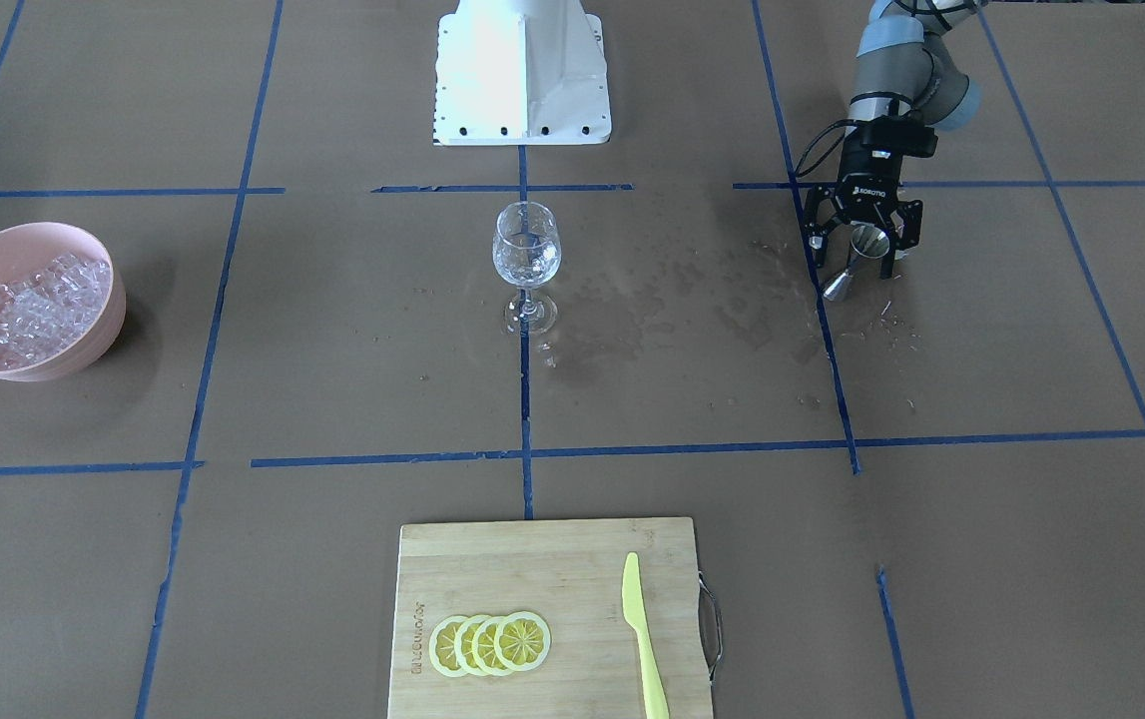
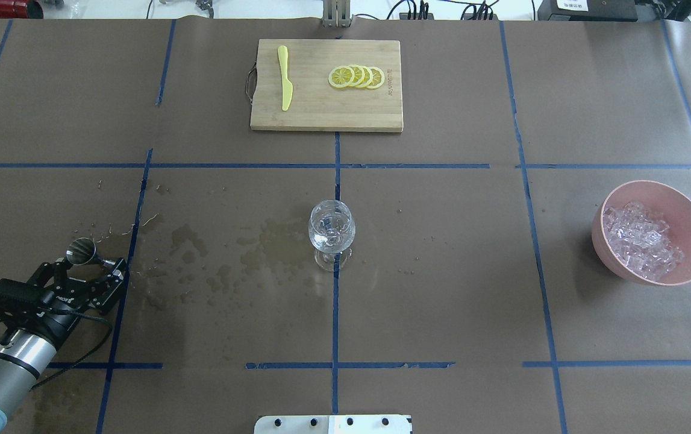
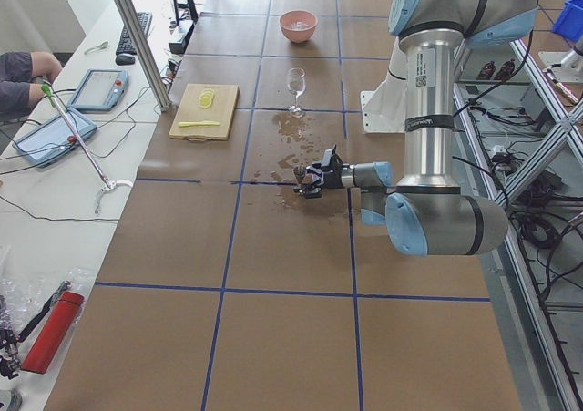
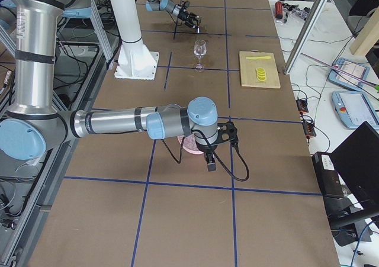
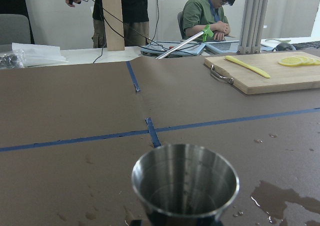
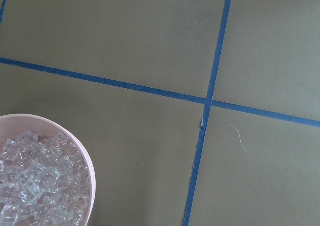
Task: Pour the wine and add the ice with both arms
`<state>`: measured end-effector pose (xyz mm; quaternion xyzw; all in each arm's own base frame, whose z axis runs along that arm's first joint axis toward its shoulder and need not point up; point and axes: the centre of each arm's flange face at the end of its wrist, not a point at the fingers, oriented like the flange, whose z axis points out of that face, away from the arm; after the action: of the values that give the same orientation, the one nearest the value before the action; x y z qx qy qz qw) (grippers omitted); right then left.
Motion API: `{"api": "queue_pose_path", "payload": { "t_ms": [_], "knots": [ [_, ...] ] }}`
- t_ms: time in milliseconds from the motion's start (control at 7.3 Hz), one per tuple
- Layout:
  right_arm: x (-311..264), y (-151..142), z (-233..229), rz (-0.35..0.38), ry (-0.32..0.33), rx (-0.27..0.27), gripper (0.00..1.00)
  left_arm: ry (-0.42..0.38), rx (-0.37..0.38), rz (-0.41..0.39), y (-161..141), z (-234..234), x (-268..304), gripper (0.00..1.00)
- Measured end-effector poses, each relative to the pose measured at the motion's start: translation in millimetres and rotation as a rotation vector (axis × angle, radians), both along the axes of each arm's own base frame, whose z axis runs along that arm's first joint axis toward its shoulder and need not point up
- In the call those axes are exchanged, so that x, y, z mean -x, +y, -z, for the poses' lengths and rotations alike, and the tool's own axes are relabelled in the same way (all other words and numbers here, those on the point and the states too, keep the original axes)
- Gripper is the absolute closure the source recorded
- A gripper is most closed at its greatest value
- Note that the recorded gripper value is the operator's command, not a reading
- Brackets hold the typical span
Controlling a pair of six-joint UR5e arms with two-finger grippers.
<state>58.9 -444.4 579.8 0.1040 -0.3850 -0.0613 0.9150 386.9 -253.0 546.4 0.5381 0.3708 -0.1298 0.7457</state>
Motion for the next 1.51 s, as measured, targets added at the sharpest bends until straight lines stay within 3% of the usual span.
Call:
{"api": "queue_pose_path", "payload": {
  "t_ms": [822,1233,1507],
  "knots": [
    [0.0,-1.3,1.3,-0.001,0.000,-0.002,0.00,0.086,-0.079,0.154,-5.2,20.2,30.1,0.00],
    [0.0,-2.3,1.9,-0.001,0.000,-0.003,0.00,0.056,-0.162,0.135,-3.7,34.7,47.1,0.00],
    [0.0,-2.6,2.6,-0.001,0.000,-0.005,0.00,0.004,-0.239,0.052,-9.4,38.8,58.6,0.00]
  ]
}}
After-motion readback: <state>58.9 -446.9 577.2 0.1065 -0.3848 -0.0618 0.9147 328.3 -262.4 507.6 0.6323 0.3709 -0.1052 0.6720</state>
